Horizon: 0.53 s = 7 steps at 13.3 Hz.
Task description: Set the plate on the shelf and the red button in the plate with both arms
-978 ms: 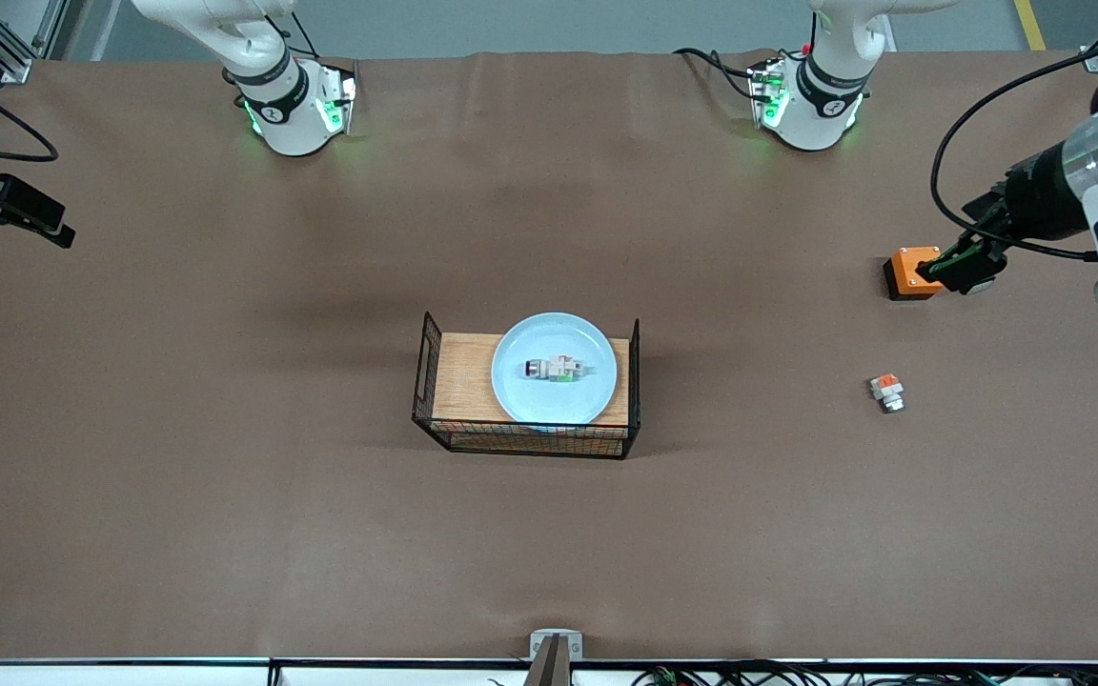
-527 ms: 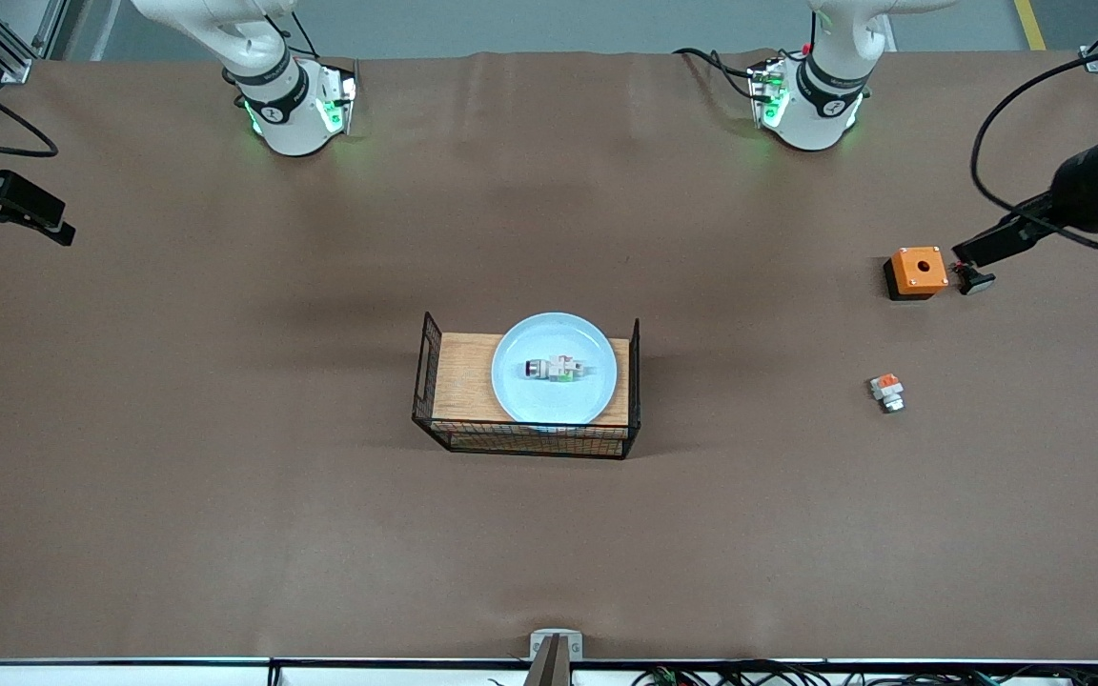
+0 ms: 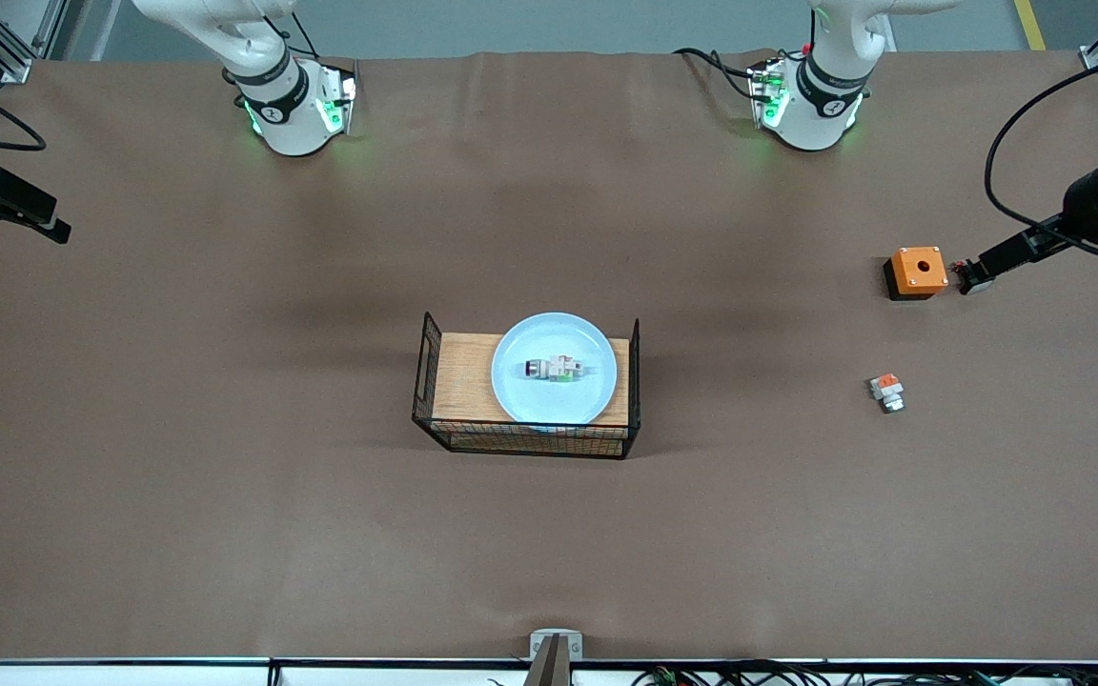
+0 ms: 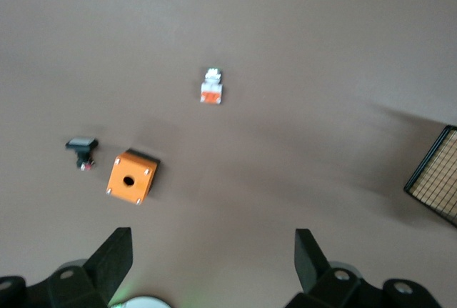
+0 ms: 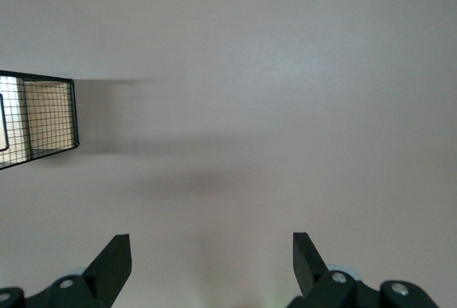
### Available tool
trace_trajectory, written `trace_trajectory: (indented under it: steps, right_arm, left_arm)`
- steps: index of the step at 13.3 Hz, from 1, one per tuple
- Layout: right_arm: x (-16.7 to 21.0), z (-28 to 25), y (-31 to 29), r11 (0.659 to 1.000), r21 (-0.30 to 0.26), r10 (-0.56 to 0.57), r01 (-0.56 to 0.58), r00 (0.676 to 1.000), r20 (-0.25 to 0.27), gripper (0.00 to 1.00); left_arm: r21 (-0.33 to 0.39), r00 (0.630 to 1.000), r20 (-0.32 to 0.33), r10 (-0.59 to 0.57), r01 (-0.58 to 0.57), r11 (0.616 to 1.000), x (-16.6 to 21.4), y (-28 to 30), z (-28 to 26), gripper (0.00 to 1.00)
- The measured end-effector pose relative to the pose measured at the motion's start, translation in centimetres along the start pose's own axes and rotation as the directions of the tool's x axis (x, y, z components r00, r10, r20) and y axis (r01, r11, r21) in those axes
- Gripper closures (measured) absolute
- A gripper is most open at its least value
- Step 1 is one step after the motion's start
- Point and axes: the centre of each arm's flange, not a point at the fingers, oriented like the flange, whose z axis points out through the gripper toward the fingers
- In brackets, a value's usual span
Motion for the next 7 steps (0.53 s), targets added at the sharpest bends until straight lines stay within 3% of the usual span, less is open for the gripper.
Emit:
trace_trajectory:
  steps: [2,7]
  right_arm:
    - [0.0,-0.1,-0.1,1.0,-0.028,-0.009,0.009,1.0,-0.003,0.0]
    - [-0.2,-0.5,-0.3,0.999,-0.034,-0.013,0.013,1.0,-0.015,0.0]
  left_arm:
    - [-0.012,0.999,-0.033,0.016,-0.016,1.0,-0.1,0.9,-0.4,0.0]
    - [-0.026,0.994,-0.083,0.072,-0.075,0.997,-0.3,1.0,-2.9,0.0]
